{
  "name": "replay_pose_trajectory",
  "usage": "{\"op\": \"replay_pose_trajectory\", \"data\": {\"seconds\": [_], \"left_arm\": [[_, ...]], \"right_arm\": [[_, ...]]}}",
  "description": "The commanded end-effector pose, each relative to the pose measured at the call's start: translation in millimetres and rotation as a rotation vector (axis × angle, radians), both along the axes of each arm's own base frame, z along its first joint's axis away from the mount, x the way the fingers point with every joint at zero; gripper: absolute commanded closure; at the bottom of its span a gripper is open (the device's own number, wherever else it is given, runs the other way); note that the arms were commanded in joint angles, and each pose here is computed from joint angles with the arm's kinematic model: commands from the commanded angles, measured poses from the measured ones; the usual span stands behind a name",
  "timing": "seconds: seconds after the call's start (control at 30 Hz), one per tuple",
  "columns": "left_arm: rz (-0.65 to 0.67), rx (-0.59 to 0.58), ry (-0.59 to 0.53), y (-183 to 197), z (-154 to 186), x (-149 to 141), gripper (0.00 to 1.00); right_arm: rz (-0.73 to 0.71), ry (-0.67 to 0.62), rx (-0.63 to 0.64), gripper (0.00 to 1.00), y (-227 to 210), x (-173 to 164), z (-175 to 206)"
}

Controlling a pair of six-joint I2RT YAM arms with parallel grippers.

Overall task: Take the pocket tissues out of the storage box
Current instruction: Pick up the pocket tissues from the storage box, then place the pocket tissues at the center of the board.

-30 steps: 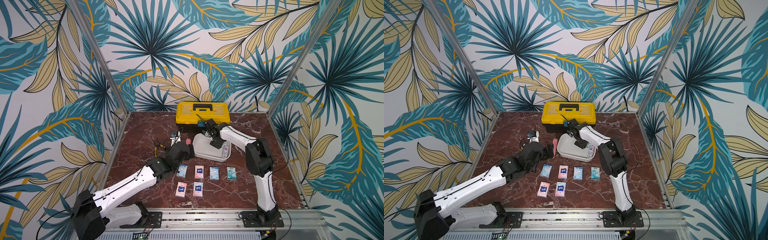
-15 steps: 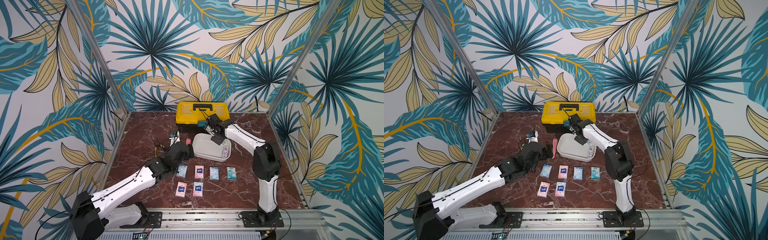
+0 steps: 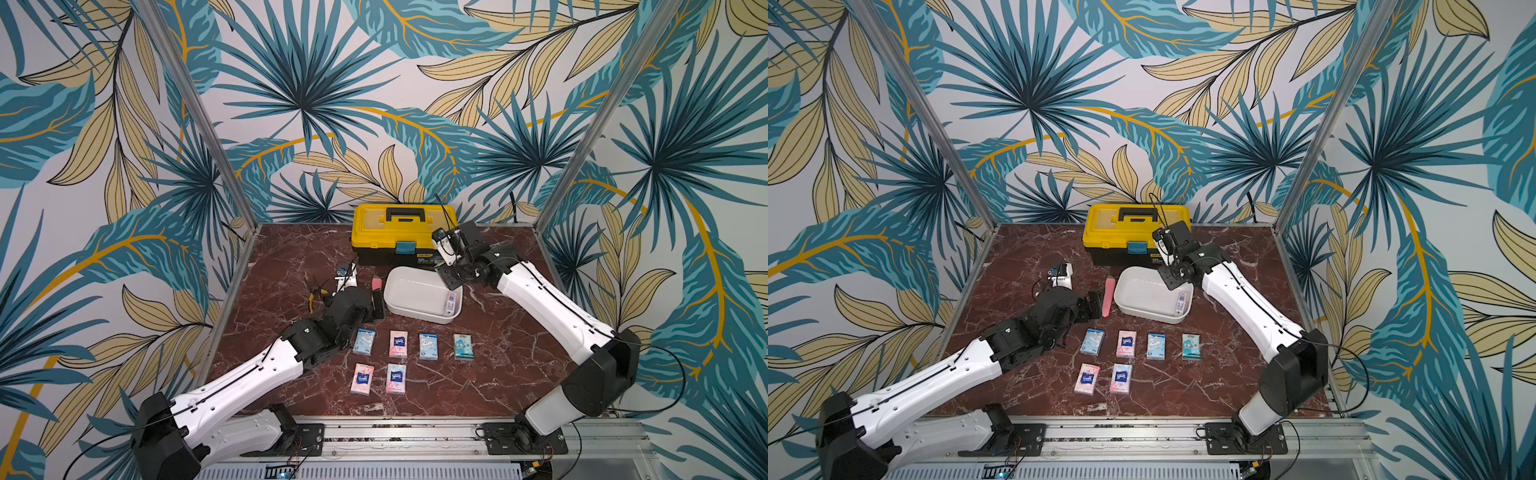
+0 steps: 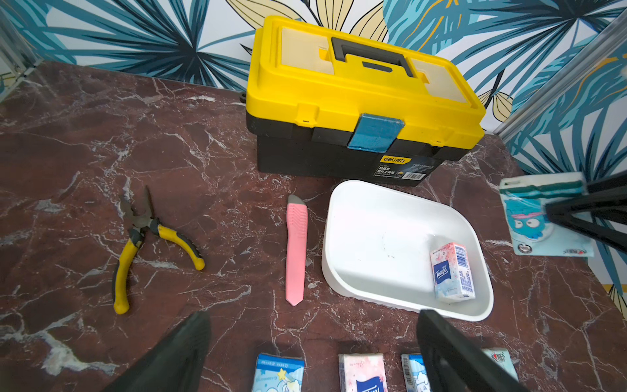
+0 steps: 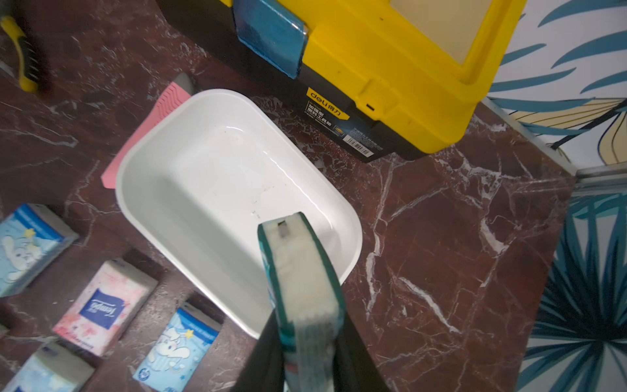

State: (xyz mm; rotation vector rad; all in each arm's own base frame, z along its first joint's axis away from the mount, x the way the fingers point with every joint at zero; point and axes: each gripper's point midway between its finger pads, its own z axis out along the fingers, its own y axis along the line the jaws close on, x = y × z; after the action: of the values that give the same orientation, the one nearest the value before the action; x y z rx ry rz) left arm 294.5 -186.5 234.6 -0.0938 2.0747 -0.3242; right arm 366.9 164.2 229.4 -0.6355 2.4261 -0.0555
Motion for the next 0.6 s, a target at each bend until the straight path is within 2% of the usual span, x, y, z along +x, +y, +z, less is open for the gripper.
{"op": "replay_pose_trajectory", "data": {"seconds": [0.0,0.1,0.27,0.43,0.57], "left_arm": [[-0.027,0.033,-0.022,5,-1,-4,0.0],[-0.048,0.028,-0.041,6,2,-7,0.0],[-0.068,0.013,-0.064,10,3,-15,0.0],[-0.058,0.009,-0.074,18,1,-20,0.0],[-0.057,0.011,-0.079,20,-1,-22,0.0]], "right_arm": [[-0.071,0.076,0.164,0.74,2,-34,-1],[-0.124,0.128,0.267,0.75,1,-61,-4],[-0.228,0.255,0.38,0.76,-4,-112,-32],[-0.282,0.34,0.407,0.76,-4,-155,-65],[-0.304,0.388,0.46,0.76,3,-175,-88]]}}
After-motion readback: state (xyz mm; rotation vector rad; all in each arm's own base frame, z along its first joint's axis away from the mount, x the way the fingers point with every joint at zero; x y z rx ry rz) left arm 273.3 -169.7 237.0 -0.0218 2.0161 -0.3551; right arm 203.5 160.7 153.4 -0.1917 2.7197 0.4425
